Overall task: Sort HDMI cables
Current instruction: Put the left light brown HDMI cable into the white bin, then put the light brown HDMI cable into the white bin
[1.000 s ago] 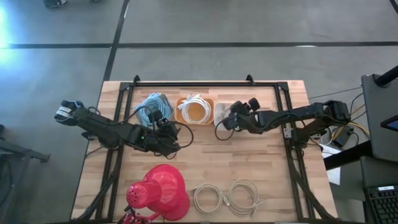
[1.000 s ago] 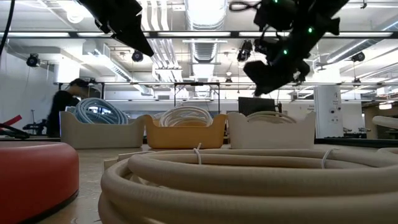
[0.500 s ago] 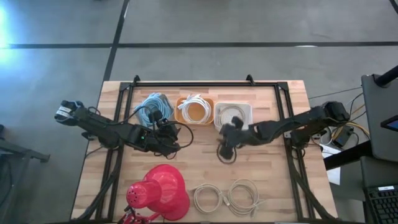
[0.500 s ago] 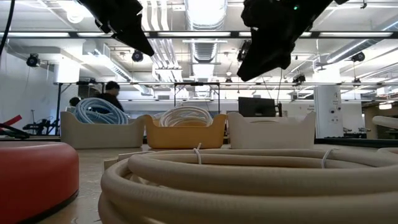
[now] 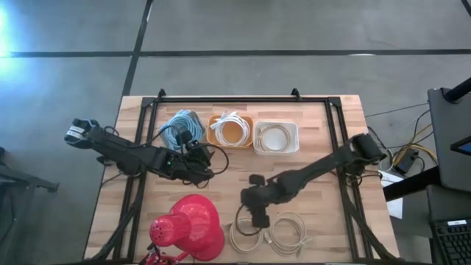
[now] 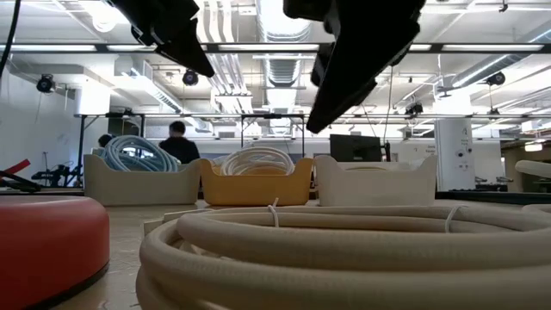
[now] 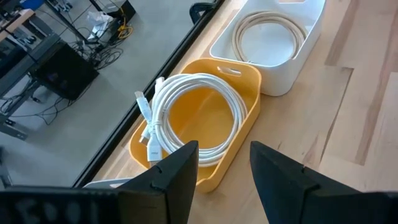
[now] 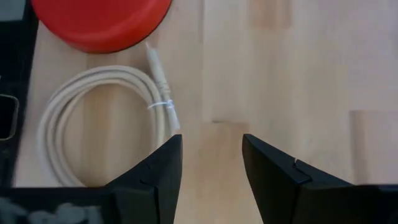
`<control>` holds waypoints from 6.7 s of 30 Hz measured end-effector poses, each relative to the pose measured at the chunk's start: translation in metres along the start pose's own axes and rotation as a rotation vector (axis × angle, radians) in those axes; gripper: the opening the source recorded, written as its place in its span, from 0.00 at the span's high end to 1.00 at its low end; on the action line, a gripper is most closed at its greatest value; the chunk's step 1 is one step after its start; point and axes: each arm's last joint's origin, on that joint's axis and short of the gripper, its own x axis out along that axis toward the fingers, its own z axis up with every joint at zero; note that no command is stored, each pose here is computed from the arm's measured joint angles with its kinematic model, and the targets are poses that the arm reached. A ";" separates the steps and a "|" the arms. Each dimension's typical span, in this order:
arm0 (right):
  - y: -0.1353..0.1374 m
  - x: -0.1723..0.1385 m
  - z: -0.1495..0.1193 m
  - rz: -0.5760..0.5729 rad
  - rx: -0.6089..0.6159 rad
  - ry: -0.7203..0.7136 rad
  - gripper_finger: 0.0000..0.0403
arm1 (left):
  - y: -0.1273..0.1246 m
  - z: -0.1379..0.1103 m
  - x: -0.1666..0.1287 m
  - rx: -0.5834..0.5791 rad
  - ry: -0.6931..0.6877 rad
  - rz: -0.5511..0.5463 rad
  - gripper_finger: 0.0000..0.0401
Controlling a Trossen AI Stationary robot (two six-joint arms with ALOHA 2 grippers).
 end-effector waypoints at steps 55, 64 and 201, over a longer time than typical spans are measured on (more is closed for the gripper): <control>0.002 -0.001 0.000 -0.380 -0.011 0.193 0.93 | -0.002 -0.001 0.000 -0.080 0.023 -0.049 0.56; -0.049 -0.080 -0.002 -0.891 0.082 0.023 0.93 | -0.002 -0.001 0.000 -0.084 0.022 -0.049 0.56; -0.111 -0.127 -0.032 -1.075 0.121 -0.118 0.96 | -0.010 0.006 0.007 -0.108 -0.136 -0.068 0.56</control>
